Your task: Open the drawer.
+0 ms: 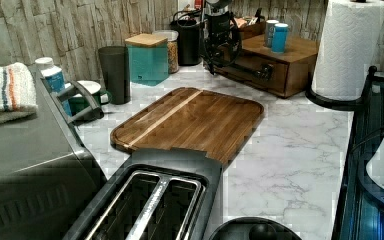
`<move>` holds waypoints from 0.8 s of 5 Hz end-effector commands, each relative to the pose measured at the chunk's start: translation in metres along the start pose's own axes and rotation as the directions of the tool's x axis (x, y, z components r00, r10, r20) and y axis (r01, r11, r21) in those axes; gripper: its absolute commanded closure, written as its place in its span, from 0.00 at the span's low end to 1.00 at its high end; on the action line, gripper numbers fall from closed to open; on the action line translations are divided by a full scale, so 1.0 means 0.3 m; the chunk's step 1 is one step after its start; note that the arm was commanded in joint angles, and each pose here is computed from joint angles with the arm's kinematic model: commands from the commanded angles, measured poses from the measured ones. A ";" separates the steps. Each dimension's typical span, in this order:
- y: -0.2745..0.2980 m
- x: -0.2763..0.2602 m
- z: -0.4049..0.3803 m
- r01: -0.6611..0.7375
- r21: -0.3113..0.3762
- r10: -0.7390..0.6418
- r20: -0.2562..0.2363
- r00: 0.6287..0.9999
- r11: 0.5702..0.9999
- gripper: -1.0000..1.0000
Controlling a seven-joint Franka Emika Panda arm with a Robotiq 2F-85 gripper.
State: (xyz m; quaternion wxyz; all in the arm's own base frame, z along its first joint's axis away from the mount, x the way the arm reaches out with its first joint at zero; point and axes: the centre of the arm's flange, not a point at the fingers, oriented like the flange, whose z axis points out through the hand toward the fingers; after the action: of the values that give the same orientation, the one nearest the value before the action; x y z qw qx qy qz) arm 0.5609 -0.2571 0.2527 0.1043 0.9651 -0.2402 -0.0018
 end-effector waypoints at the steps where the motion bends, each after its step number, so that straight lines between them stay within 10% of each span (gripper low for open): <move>1: -0.013 0.017 0.073 -0.042 0.033 0.041 0.049 0.998 0.999 0.00; 4: -0.365 -0.016 -0.202 -0.022 0.095 0.025 -0.026 0.999 0.995 0.00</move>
State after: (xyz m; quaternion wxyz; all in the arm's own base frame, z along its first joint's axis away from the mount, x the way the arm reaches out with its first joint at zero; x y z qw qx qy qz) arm 0.5476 -0.2472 0.2078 0.0928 0.9555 -0.2724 -0.0643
